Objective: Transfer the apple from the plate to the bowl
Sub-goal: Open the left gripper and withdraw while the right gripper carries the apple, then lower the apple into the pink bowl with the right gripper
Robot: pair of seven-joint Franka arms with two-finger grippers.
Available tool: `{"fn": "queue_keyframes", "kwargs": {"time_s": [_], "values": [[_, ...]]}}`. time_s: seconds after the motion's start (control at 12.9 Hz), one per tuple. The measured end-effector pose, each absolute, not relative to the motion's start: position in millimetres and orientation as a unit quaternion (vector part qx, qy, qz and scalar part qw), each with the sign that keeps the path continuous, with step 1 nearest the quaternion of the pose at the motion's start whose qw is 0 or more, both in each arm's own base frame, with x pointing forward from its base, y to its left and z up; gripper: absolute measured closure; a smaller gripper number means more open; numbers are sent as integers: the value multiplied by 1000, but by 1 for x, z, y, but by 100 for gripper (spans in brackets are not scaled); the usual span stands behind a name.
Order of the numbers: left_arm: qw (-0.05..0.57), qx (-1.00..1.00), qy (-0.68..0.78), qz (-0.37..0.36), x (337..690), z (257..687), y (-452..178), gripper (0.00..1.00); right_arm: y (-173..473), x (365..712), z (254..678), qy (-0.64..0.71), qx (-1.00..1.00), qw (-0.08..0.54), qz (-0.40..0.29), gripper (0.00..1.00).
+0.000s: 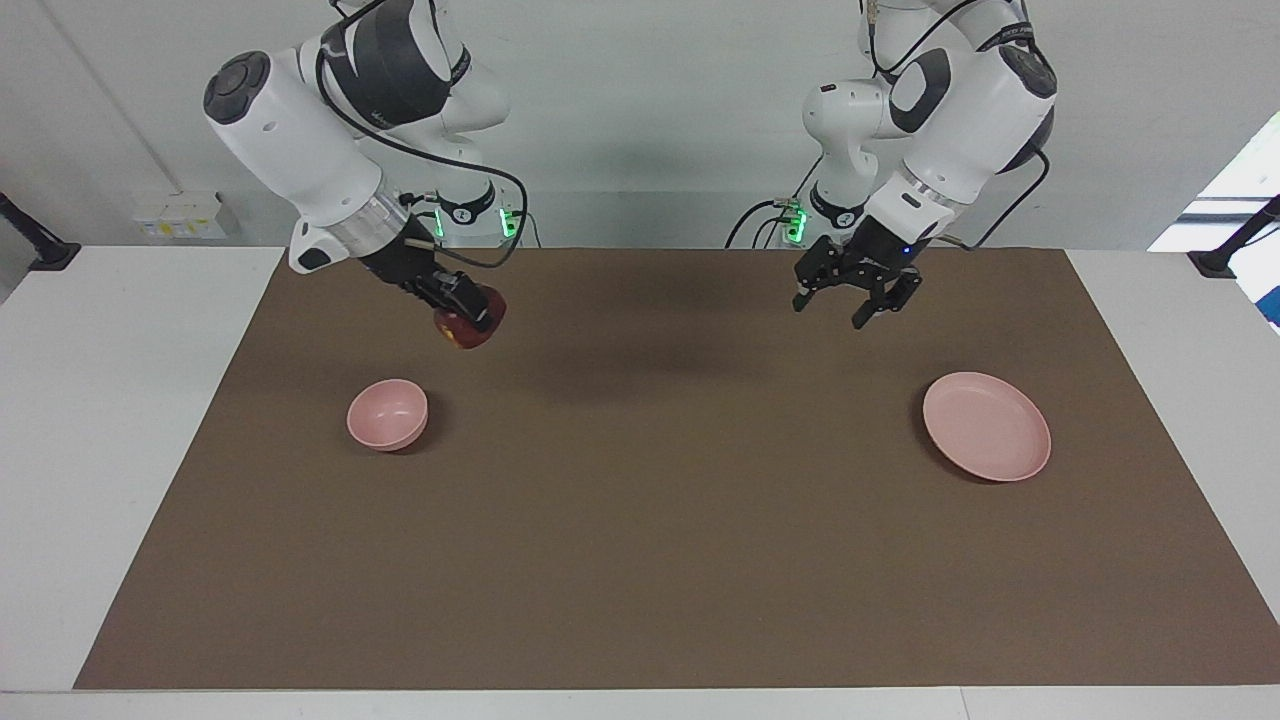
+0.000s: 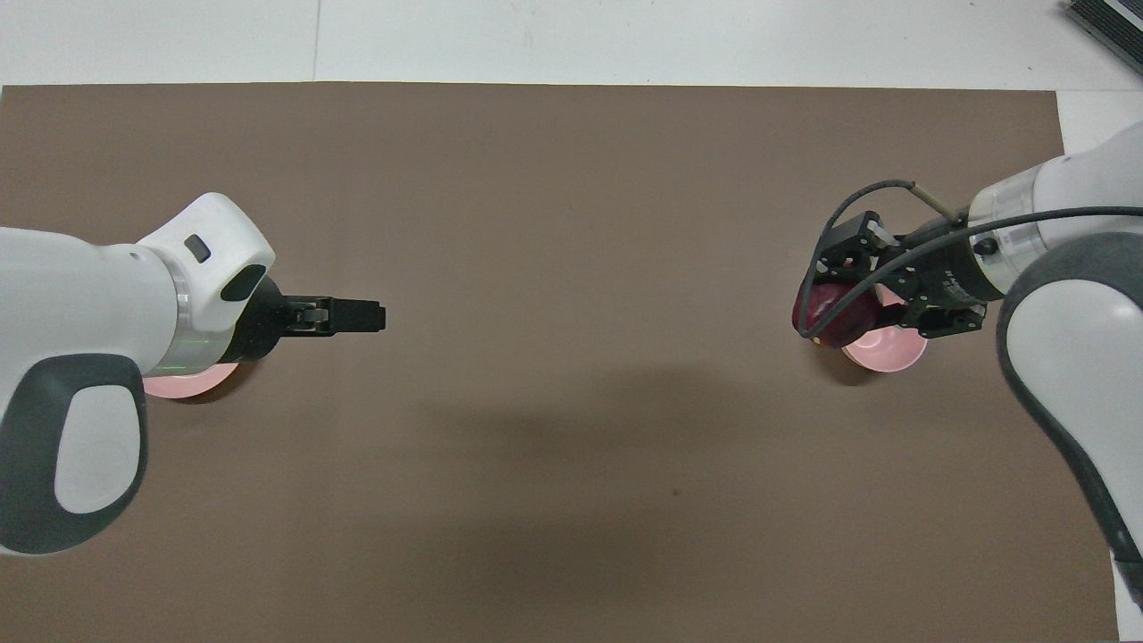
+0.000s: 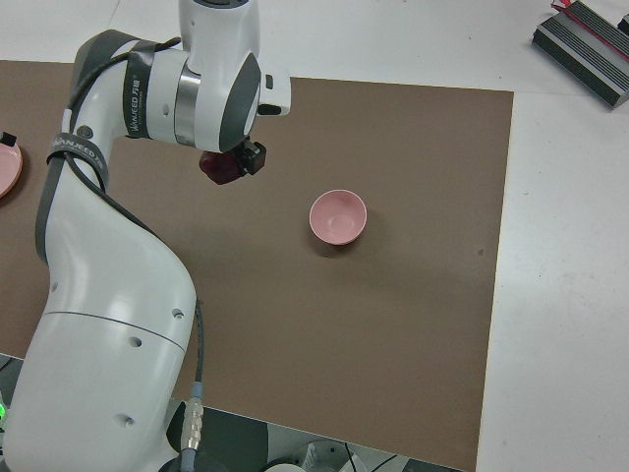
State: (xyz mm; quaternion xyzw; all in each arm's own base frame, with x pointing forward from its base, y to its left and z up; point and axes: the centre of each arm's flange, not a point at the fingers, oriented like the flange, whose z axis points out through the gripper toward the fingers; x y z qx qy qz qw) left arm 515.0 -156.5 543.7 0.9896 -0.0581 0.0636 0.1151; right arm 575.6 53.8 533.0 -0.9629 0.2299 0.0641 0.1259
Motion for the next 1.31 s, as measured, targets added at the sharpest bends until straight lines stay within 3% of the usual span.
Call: {"fn": "queue_keyframes", "kwargs": {"time_s": [0.15,0.54,1.31], "values": [[65,993,-82,58,524,573,-118,0,11,576,498,174,-978,97,64,19],[29,994,-107,17,523,675,-52,0,-37,574,412,115,-990,62,46,19],[15,995,-99,-2,531,685,-41,0,-45,590,367,110,-993,40,29,19]]}}
